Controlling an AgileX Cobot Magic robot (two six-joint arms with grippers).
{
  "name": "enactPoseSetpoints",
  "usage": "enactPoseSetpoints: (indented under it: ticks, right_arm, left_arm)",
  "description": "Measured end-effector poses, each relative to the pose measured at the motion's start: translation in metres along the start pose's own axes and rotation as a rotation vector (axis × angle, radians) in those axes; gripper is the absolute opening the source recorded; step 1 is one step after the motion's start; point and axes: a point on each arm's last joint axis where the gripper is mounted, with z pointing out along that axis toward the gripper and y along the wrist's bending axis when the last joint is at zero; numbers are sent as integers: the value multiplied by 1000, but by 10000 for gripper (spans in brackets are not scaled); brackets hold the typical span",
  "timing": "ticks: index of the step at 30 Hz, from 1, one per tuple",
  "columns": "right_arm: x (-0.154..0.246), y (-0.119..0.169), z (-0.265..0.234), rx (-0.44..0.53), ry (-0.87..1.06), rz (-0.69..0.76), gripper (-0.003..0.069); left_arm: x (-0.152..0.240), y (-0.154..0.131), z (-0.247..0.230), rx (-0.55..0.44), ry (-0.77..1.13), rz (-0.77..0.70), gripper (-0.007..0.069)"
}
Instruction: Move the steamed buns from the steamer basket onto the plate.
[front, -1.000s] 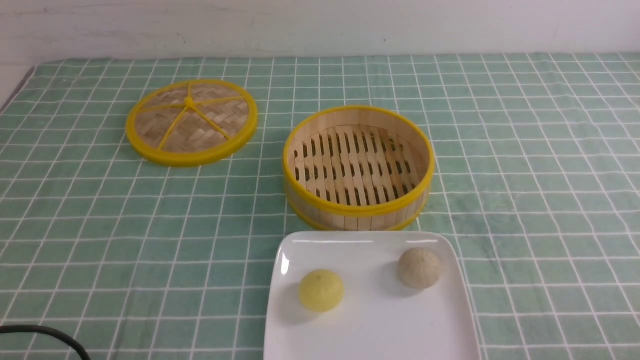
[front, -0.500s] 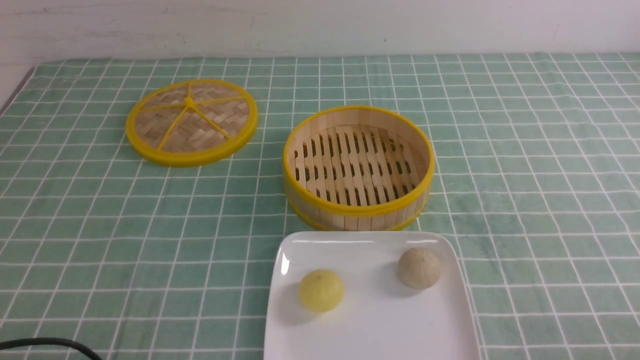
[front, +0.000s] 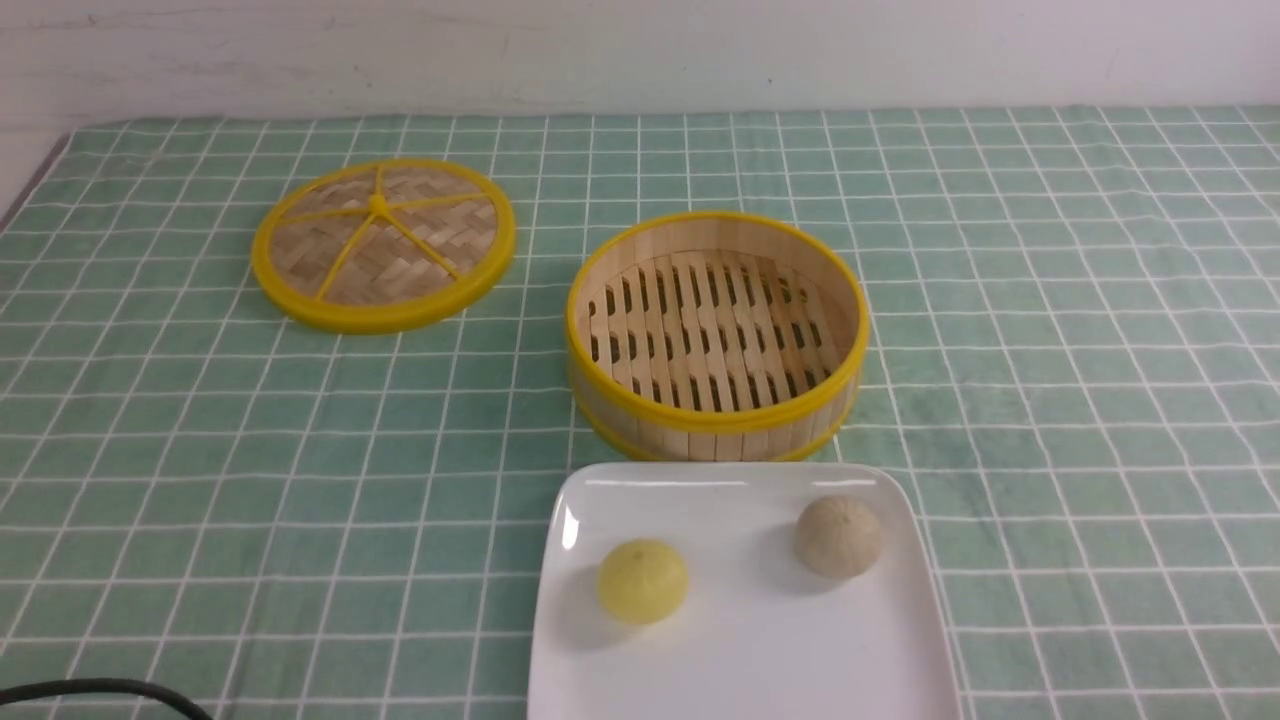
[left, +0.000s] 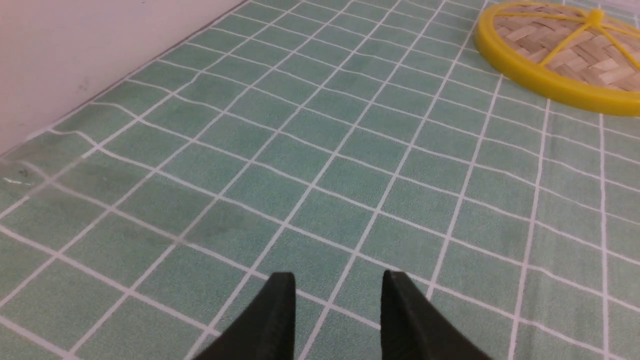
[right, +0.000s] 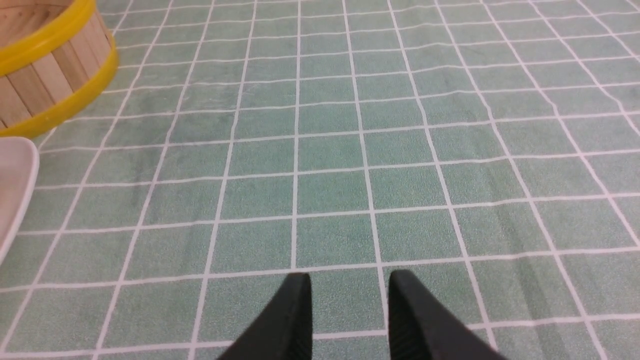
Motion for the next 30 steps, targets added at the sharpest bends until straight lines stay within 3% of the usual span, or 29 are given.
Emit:
enactPoseSetpoints:
  ticks: [10, 30]
  right_arm:
    - [0, 0, 0, 0, 0, 0, 239]
    - [0, 0, 0, 0, 0, 1, 239]
  left_arm:
    - [2, -9, 0, 99, 15, 88, 274]
    - [3, -13, -1, 141, 20, 114, 274]
